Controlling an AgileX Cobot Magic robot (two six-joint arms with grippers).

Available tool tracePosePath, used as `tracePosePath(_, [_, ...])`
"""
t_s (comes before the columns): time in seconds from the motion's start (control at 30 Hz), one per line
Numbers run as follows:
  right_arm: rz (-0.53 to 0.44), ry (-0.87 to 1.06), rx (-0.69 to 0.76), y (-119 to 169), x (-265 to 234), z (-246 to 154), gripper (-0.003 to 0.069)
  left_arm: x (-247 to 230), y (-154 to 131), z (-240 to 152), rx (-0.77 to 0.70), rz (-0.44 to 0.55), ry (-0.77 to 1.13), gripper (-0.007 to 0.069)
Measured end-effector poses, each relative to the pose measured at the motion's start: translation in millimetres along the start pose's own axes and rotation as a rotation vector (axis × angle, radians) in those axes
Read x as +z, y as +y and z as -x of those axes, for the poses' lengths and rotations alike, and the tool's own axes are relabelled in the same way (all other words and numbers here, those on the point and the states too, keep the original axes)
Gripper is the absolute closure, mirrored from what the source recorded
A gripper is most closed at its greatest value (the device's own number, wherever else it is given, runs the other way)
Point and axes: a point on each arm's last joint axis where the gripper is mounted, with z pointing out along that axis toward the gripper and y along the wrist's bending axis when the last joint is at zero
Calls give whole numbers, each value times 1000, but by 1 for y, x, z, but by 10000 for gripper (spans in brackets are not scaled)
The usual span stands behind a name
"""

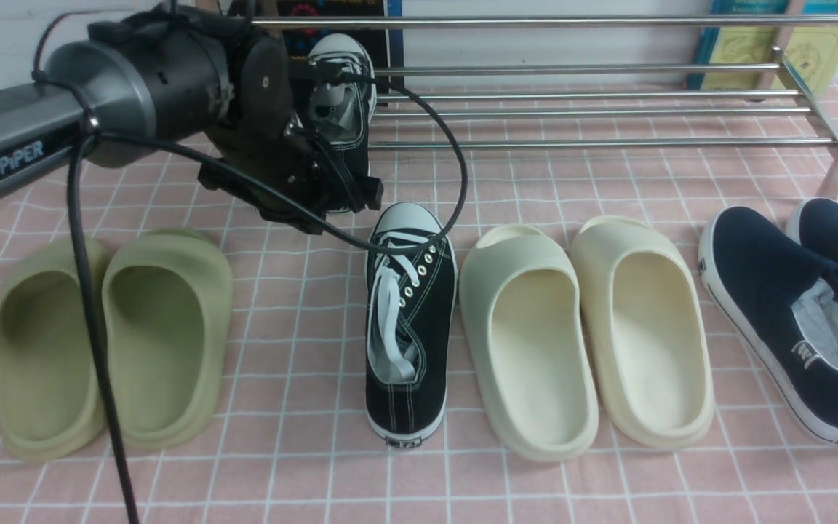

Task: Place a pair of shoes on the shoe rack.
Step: Use the left arm to put a shoe into the shoe rack

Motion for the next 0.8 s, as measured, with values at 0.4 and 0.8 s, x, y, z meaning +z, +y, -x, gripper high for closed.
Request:
tracePosePath(0.4, [0, 0, -1, 0, 0, 0, 419, 26, 15, 12, -184, 38, -119, 617])
tracePosePath(0.8, [0, 0, -1, 0, 0, 0, 419, 14, 20, 33, -146, 105, -134, 610])
